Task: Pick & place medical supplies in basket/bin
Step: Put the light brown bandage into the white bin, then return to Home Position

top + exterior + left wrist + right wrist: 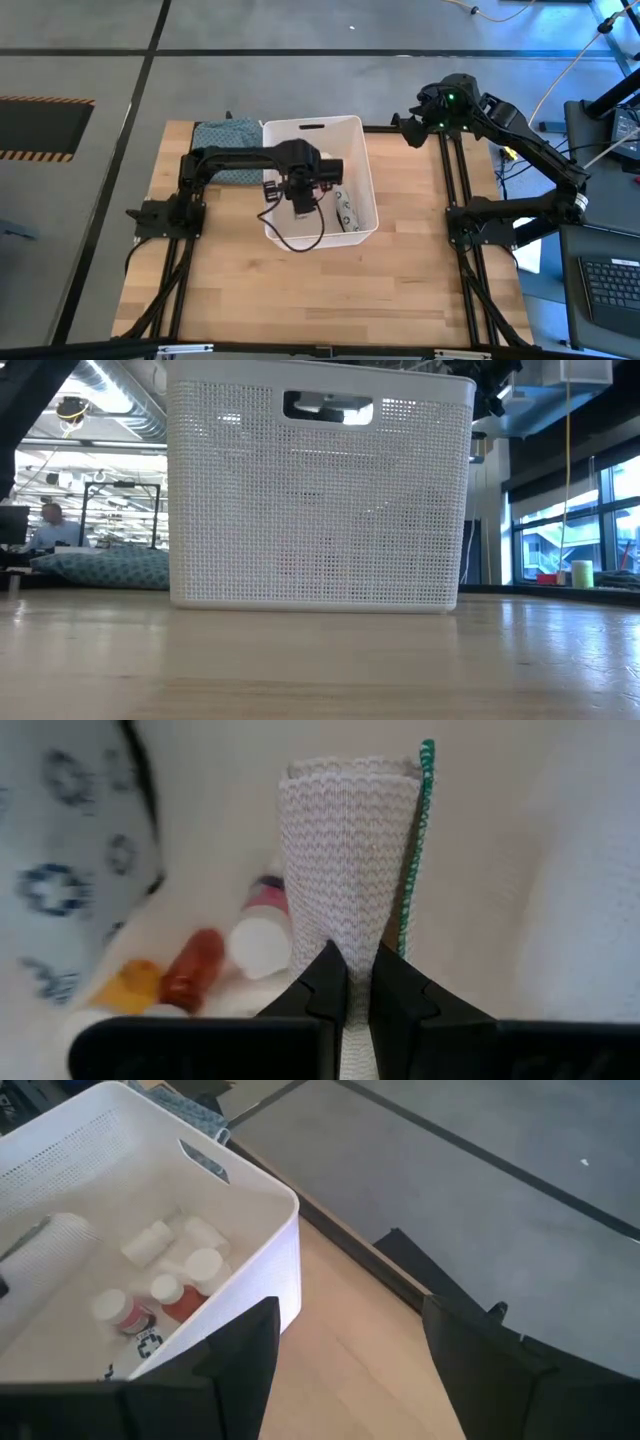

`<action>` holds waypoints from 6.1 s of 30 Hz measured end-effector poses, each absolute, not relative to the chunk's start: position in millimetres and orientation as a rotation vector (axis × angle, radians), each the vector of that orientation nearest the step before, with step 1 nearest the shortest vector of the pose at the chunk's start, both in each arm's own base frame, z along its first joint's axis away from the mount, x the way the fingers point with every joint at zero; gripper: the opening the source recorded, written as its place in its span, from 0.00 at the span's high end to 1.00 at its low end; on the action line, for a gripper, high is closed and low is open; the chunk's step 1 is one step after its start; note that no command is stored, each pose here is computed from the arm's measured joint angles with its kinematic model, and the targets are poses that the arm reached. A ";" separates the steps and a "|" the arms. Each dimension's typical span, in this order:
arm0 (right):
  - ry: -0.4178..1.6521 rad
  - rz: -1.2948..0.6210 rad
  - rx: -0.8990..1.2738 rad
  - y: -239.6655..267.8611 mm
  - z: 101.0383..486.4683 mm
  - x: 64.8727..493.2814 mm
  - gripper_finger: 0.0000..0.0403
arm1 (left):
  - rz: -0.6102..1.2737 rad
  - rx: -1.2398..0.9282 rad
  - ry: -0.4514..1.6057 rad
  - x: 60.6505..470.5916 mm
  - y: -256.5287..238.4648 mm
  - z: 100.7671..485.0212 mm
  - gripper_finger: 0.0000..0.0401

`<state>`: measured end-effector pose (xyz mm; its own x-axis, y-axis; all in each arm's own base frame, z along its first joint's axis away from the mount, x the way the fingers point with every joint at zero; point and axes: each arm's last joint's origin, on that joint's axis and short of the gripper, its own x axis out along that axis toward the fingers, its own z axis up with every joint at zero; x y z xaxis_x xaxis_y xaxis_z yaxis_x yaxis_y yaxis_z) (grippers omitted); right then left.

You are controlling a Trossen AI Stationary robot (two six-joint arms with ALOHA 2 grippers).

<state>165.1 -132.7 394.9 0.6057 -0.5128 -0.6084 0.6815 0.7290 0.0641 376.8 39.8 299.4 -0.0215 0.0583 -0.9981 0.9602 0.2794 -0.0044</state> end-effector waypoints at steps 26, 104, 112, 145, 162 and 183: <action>0.591 -0.711 0.328 -132.6 394.9 165.1 0.38 | -1.012 1.231 1.468 380.5 31.8 250.6 0.72; -0.347 -0.091 0.303 -26.9 228.3 78.6 0.38 | 0.647 -0.301 -0.119 73.4 36.1 211.4 0.94; -0.335 -0.103 0.299 -28.7 213.7 81.9 0.38 | 0.644 -0.334 -0.127 83.8 39.9 179.4 0.95; -0.087 -0.234 0.319 -34.9 170.0 90.8 0.38 | 0.660 -0.282 -0.098 86.3 41.1 172.2 0.94; -0.088 -0.233 0.319 -34.9 170.0 90.8 0.38 | 0.660 -0.282 -0.097 86.3 41.1 172.1 0.93; -0.088 -0.233 0.317 -34.9 170.2 90.8 0.38 | 0.660 -0.282 -0.097 86.3 41.1 172.1 0.91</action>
